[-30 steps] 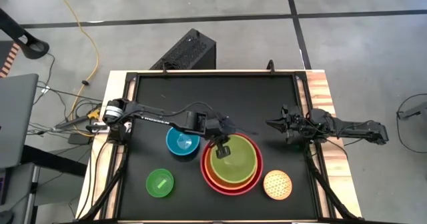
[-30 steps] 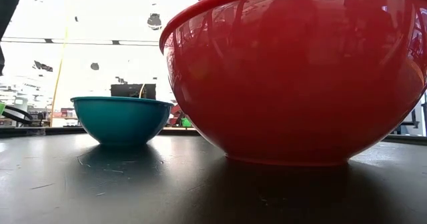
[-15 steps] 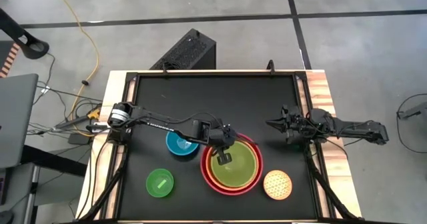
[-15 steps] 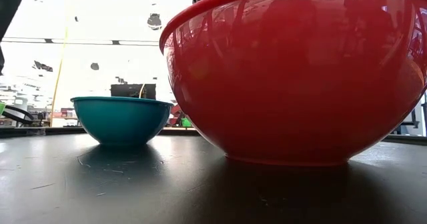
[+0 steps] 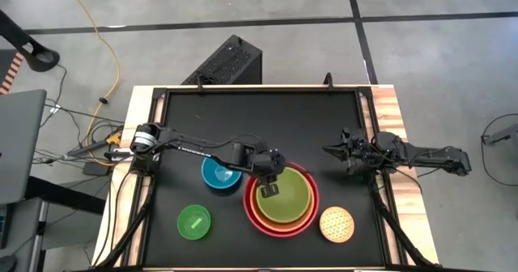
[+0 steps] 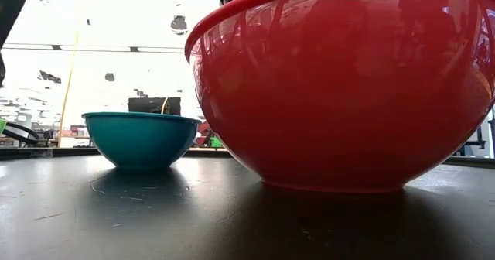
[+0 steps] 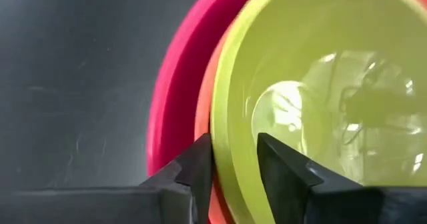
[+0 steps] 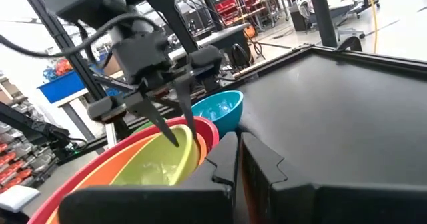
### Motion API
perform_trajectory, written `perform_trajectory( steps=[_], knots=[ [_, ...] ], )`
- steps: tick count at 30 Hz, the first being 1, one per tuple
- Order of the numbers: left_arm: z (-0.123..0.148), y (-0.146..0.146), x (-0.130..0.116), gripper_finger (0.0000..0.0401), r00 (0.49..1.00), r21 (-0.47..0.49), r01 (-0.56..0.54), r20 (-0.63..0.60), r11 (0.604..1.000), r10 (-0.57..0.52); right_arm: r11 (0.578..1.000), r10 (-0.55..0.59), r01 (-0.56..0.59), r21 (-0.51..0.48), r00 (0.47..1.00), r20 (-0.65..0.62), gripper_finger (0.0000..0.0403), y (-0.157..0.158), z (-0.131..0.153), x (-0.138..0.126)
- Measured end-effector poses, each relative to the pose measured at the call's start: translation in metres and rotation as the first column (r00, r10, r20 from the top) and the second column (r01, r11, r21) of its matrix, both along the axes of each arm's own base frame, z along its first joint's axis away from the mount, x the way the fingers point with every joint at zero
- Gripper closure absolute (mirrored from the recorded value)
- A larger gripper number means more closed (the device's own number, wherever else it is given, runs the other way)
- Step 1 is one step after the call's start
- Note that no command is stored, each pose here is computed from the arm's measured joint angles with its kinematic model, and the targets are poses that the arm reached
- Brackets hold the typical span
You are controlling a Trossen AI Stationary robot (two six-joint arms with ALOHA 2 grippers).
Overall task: Nest bowls inside each other
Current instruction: Stack the green bowl on top of the orange bowl, then stack the blue bowl on top of the green bowl
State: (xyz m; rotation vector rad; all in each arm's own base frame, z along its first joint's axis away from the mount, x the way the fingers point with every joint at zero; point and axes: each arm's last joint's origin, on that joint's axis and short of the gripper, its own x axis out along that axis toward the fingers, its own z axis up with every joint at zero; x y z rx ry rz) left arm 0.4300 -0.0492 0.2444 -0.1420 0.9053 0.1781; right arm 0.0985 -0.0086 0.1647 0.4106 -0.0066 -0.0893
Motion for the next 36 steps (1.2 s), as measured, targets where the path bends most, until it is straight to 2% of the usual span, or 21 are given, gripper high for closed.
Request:
perform_trajectory(
  steps=[7,15,18,22,26,28,32,36],
  knots=[
    [0.015,0.012,-0.011,0.0287,1.000,-0.063,0.016,-0.023,0.998,-0.018,1.000,0.000,0.000,0.000,1.000,0.000,0.0365,0.000,0.000,0.000],
    [0.062,0.041,-0.042,0.0287,0.998,-0.146,0.060,0.004,0.988,-0.060,1.000,0.000,0.000,0.000,1.000,0.001,0.0365,0.000,0.000,0.000],
    [0.081,0.054,-0.063,0.0287,0.999,-0.095,0.024,-0.020,0.995,-0.026,1.000,0.000,0.000,0.000,1.000,0.001,0.0365,0.000,0.000,0.000],
    [0.091,0.070,-0.093,0.0287,0.986,0.034,-0.061,-0.155,0.998,0.066,1.000,0.000,0.000,0.000,1.000,0.001,0.0365,0.000,0.000,0.000],
    [0.088,0.088,-0.120,0.0287,0.919,0.127,-0.155,-0.345,0.980,0.190,1.000,0.000,0.000,0.000,1.000,0.000,0.0365,0.000,0.000,0.000],
    [0.083,0.098,-0.133,0.0287,0.881,0.141,-0.189,-0.413,0.972,0.231,1.000,0.000,0.000,0.000,1.000,0.001,0.0365,0.000,0.000,0.000],
    [0.058,0.118,-0.159,0.0287,0.844,0.036,-0.223,-0.493,0.974,0.212,1.000,0.000,0.000,0.000,1.000,0.001,0.0365,0.000,0.000,0.000],
    [0.028,0.136,-0.185,0.0287,0.862,-0.074,-0.296,-0.449,0.952,0.233,1.000,0.000,0.000,0.000,1.000,0.000,0.0365,0.000,0.000,0.000]
  ],
)
